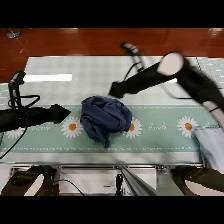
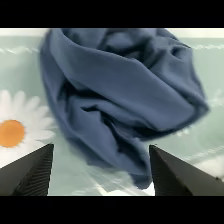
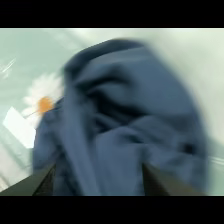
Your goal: Fold the shirts.
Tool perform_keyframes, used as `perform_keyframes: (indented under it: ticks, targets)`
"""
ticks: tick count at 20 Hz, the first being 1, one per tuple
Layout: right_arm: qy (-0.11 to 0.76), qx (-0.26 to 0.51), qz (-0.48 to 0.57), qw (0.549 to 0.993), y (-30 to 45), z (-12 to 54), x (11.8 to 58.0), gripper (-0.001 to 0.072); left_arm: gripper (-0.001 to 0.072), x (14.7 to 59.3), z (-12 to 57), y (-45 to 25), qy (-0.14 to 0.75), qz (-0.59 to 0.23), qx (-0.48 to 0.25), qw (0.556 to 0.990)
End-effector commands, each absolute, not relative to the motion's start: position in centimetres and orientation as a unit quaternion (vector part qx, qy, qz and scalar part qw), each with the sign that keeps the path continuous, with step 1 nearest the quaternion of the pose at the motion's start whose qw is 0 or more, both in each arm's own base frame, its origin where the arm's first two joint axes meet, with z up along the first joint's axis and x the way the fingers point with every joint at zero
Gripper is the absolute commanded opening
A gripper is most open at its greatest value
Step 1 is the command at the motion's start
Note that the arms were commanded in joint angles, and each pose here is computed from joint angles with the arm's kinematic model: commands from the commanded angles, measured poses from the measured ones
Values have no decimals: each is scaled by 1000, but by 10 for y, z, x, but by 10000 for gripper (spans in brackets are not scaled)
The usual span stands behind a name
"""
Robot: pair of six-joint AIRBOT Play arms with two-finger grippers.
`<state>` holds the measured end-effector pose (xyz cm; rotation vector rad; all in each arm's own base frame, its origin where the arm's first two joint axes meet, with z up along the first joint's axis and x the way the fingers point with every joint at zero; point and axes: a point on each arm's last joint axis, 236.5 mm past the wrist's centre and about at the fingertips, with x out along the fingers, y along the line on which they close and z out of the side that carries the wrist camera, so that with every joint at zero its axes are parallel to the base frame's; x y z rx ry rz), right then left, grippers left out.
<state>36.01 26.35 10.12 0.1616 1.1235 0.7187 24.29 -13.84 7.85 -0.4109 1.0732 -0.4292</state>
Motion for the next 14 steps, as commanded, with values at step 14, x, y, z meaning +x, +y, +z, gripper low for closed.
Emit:
perform_keyframes:
  ticks: [14]
  targets:
    - [616,226,127,743,92,-41,273,620,699,202,-71,-243,728,-282,-186,596]
